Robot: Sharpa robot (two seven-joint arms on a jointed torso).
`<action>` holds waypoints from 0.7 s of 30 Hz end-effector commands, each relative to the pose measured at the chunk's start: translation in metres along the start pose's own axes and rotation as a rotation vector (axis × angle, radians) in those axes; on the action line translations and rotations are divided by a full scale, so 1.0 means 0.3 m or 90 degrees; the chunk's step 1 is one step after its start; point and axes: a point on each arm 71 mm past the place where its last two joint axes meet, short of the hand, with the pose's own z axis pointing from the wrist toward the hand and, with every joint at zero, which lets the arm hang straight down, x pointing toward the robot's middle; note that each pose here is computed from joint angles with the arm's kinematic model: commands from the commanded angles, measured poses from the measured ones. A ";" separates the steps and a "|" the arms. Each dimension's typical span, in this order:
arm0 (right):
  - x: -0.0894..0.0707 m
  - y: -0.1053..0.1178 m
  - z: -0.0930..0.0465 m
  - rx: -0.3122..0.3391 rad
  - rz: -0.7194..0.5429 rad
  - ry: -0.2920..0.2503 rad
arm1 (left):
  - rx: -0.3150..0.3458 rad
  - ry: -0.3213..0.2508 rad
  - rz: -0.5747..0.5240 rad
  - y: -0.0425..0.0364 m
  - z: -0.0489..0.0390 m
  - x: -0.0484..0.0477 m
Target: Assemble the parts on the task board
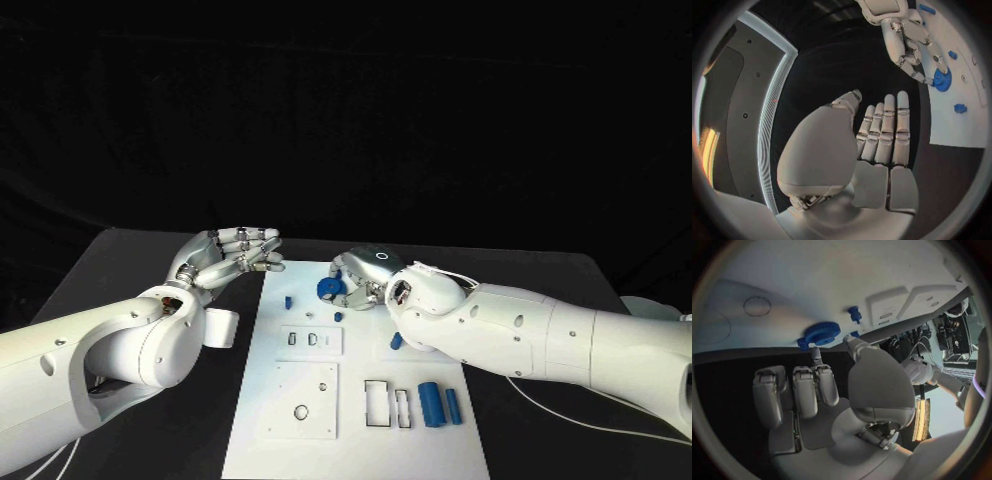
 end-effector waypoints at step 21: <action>-0.041 -0.085 -0.075 0.028 0.020 -0.025 | 0.000 0.004 -0.003 -0.003 0.000 -0.006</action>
